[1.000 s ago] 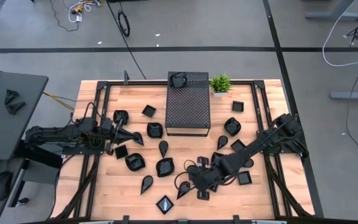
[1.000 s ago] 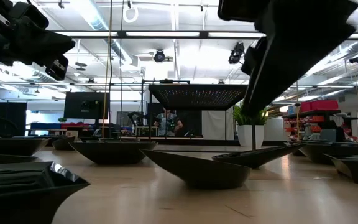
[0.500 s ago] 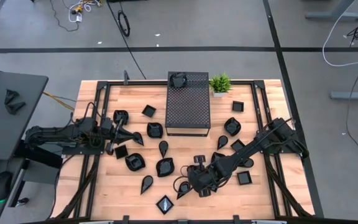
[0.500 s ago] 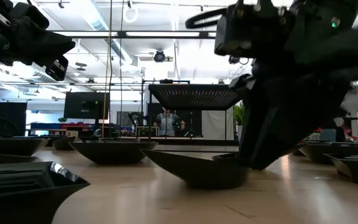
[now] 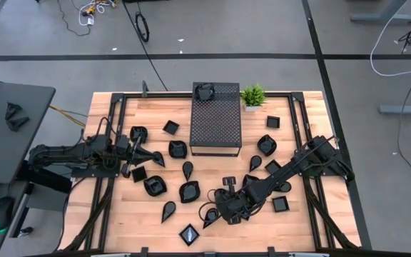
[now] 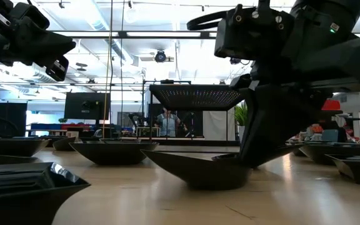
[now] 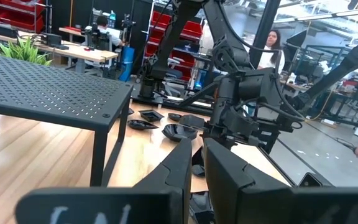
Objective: Pick & Place Mini shaped plates
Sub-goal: Put the black drop-shaped plate on the shelf
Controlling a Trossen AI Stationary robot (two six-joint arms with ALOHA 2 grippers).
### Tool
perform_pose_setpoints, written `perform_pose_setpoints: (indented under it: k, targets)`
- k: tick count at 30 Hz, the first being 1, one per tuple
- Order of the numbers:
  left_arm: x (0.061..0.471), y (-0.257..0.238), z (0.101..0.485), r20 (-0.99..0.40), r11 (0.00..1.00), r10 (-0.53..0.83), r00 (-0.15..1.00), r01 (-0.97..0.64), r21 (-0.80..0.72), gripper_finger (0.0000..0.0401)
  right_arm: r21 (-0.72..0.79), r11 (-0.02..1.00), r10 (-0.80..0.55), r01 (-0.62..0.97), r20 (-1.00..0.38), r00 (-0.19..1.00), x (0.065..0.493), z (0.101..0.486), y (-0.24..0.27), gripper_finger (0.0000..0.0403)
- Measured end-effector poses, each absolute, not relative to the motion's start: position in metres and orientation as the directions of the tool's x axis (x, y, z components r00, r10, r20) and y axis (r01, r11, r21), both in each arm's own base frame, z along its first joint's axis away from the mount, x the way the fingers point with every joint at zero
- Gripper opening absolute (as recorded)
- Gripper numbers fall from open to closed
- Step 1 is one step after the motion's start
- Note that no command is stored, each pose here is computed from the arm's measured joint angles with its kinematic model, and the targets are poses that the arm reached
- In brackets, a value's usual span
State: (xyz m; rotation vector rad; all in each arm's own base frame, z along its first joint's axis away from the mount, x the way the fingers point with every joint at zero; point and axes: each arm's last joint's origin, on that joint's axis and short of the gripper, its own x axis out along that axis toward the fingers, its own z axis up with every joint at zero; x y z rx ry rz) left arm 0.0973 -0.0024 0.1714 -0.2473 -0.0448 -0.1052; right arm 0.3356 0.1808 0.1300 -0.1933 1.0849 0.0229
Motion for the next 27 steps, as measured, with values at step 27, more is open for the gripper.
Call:
perform_pose_setpoints:
  k: [27]
  targets:
    - [0.097, -0.001, 0.171, 0.054, 0.968, -0.042, 0.998, 0.054, -0.246, 0.0048, -0.504, 0.794, -0.178, -0.339, -0.727, 0.664, 0.337, 0.266, -0.005, 0.0004]
